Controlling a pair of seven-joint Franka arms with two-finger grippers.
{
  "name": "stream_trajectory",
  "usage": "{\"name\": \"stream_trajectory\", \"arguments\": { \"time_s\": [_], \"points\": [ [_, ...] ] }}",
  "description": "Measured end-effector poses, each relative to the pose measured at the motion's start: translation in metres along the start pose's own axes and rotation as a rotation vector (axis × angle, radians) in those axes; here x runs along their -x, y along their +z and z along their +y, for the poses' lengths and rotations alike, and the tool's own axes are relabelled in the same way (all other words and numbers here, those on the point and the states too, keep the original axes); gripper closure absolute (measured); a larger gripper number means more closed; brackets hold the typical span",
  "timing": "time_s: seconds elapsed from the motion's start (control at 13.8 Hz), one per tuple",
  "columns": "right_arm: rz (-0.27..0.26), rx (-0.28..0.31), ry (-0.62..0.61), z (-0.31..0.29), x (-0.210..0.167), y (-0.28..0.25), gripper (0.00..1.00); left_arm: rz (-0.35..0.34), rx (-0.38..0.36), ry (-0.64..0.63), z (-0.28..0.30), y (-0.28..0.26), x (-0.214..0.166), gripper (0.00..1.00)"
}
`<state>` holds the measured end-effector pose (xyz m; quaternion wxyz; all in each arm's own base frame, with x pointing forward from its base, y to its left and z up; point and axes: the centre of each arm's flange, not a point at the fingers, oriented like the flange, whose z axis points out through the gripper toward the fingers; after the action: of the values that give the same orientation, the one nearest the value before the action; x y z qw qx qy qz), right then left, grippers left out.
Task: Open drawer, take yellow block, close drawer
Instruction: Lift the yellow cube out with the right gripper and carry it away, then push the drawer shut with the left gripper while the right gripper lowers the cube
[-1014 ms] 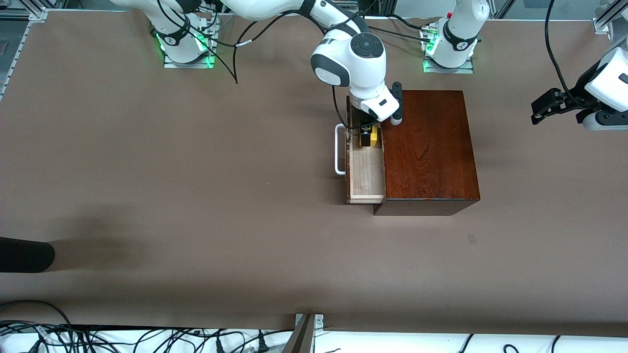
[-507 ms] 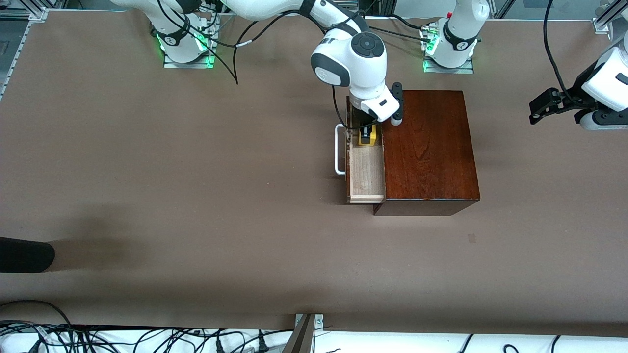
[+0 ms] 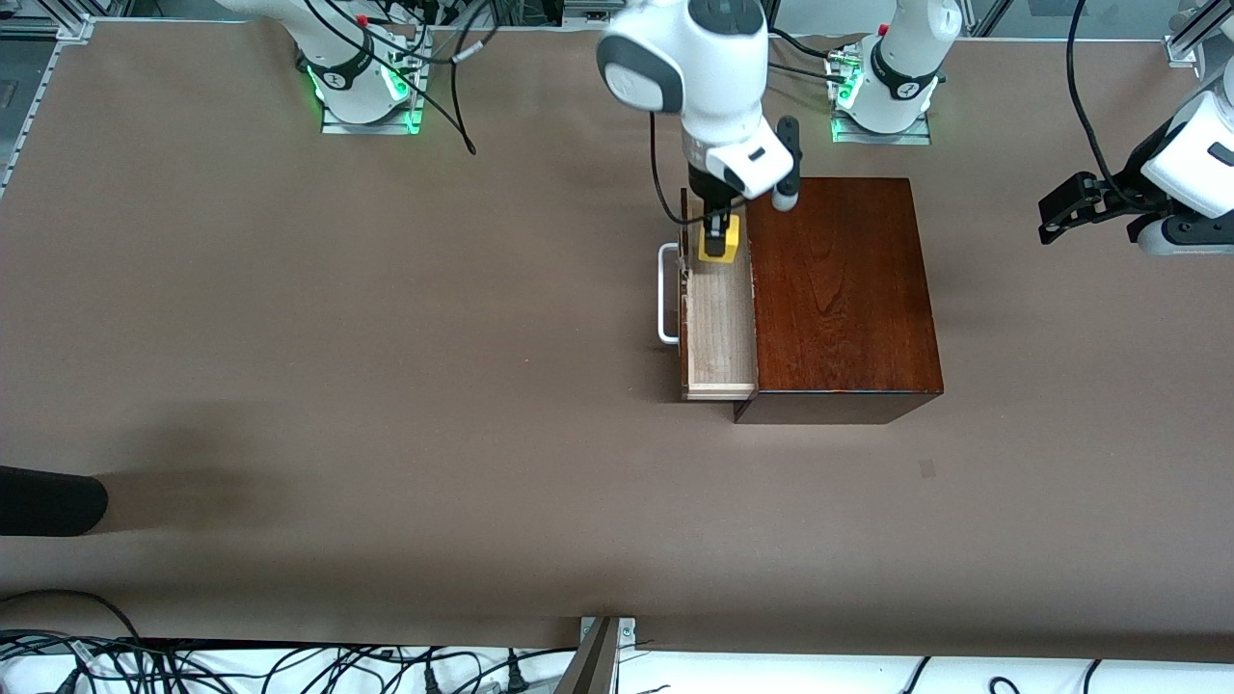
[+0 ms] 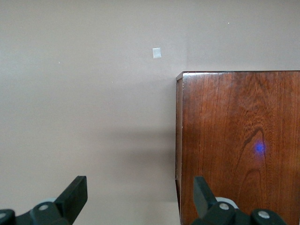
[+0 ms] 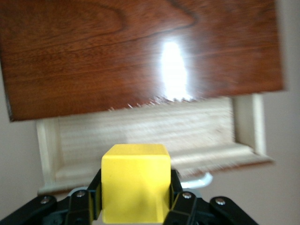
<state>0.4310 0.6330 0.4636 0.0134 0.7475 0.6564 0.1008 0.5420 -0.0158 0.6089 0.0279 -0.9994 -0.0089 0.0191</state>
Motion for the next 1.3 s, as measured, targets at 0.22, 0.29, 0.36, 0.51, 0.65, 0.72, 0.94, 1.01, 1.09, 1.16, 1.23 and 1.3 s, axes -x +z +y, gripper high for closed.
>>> {"name": "stream_trajectory", "arguments": {
  "time_s": [0.22, 0.29, 0.36, 0.51, 0.65, 0.72, 0.94, 1.01, 1.09, 1.16, 1.23, 1.3],
  "points": [
    [0.018, 0.065, 0.1, 0.064, 0.041, -0.057, 0.44, 0.0, 0.0, 0.0, 0.0, 0.0, 0.0, 0.0],
    [0.008, 0.079, 0.147, 0.091, 0.063, -0.069, 0.44, -0.001, 0.0, 0.004, 0.001, 0.0, 0.0, 0.0],
    [-0.008, 0.087, 0.196, 0.119, 0.087, -0.077, 0.44, -0.006, -0.001, 0.016, 0.007, 0.0, 0.001, 0.0],
    [-0.049, 0.084, 0.293, 0.169, 0.139, -0.088, 0.44, -0.022, -0.006, 0.074, 0.037, 0.0, 0.006, 0.0],
    [-0.058, 0.071, 0.381, 0.211, 0.19, -0.101, 0.44, -0.03, -0.014, 0.192, 0.086, -0.001, 0.015, 0.0],
    [-0.067, 0.067, 0.411, 0.227, 0.215, -0.107, 0.44, -0.032, -0.018, 0.274, 0.113, -0.001, 0.022, 0.0],
    [-0.089, 0.018, 0.544, 0.258, 0.3, -0.114, 0.44, -0.062, -0.025, 0.53, 0.194, 0.013, 0.042, 0.0],
    [-0.089, -0.012, 0.593, 0.263, 0.33, -0.111, 0.44, -0.077, -0.021, 0.619, 0.223, 0.022, 0.048, 0.0],
    [-0.092, -0.03, 0.64, 0.265, 0.361, -0.105, 0.44, -0.084, -0.01, 0.708, 0.254, 0.032, 0.055, 0.0],
    [-0.104, -0.041, 0.679, 0.263, 0.389, -0.098, 0.44, -0.084, 0.007, 0.789, 0.285, 0.039, 0.06, 0.0],
    [-0.122, -0.05, 0.713, 0.258, 0.414, -0.088, 0.44, -0.083, 0.031, 0.859, 0.314, 0.046, 0.064, 0.0],
    [-0.146, -0.062, 0.745, 0.253, 0.437, -0.076, 0.44, -0.081, 0.062, 0.938, 0.339, 0.055, 0.064, 0.0]
  ]
}}
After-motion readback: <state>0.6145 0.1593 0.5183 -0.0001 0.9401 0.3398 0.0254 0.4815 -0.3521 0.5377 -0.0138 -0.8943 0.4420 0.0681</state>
